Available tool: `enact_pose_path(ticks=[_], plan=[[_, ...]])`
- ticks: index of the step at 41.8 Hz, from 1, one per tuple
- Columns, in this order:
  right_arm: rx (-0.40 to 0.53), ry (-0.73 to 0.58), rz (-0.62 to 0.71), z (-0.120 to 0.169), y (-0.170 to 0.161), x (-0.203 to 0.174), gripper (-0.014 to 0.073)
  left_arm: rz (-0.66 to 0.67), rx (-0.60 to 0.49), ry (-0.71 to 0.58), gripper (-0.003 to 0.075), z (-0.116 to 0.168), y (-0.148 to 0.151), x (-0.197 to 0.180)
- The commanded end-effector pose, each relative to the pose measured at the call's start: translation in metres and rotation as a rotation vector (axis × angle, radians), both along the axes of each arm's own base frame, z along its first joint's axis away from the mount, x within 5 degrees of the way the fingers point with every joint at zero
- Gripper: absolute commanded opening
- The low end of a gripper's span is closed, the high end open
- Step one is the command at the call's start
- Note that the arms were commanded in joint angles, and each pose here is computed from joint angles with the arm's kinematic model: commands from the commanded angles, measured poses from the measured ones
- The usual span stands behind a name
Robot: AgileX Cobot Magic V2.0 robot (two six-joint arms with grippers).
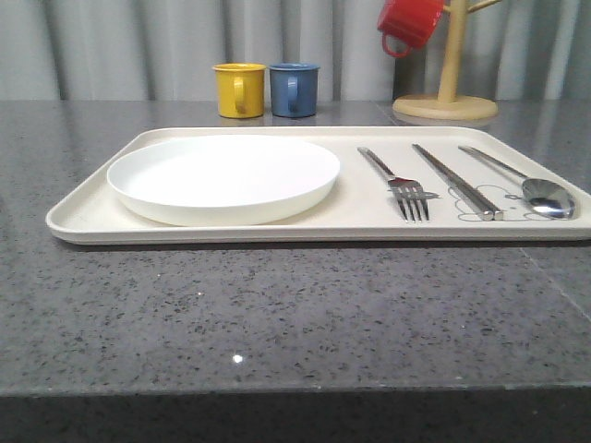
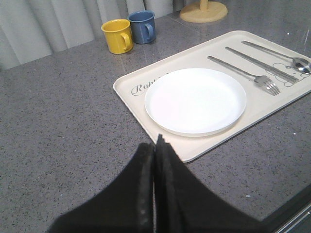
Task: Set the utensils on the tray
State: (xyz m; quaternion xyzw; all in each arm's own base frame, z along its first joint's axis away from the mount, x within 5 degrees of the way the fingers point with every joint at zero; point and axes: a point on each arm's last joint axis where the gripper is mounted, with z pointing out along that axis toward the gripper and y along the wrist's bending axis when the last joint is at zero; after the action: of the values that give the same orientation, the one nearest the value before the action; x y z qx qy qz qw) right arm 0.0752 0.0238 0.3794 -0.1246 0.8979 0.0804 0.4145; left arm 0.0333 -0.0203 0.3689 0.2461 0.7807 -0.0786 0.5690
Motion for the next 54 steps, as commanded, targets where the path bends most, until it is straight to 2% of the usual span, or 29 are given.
enact_pose_path(ticks=[1, 17, 21, 24, 32, 38, 44, 54], plan=[[0.016, -0.082, -0.012, 0.01, 0.0, 0.003, -0.0068, -0.005, -0.061, -0.072, -0.002, 0.014, -0.002, 0.002], [0.016, -0.082, -0.012, 0.01, 0.0, 0.003, -0.0068, -0.005, -0.061, -0.072, -0.002, 0.014, -0.002, 0.002], [0.016, -0.081, -0.012, 0.01, 0.0, 0.003, -0.0068, 0.01, -0.077, -0.108, -0.002, 0.008, 0.0, 0.001], [0.015, -0.079, -0.011, 0.01, 0.0, 0.003, -0.0068, 0.09, -0.066, -0.201, -0.002, 0.003, 0.006, -0.001], [0.015, -0.079, -0.011, 0.01, 0.0, 0.003, -0.0068, 0.273, -0.11, -0.403, -0.002, -0.038, 0.013, 0.001], [0.015, -0.079, -0.011, 0.01, 0.0, 0.003, -0.0068, 0.358, -0.108, -0.451, -0.002, -0.077, 0.016, 0.011], [0.015, -0.079, -0.011, 0.01, 0.0, 0.003, -0.0068, 0.415, -0.19, -0.546, -0.002, -0.108, 0.019, 0.017], [0.015, -0.076, -0.011, 0.01, 0.0, 0.003, -0.0068, 0.423, -0.217, -0.517, -0.002, -0.139, 0.019, 0.018]])
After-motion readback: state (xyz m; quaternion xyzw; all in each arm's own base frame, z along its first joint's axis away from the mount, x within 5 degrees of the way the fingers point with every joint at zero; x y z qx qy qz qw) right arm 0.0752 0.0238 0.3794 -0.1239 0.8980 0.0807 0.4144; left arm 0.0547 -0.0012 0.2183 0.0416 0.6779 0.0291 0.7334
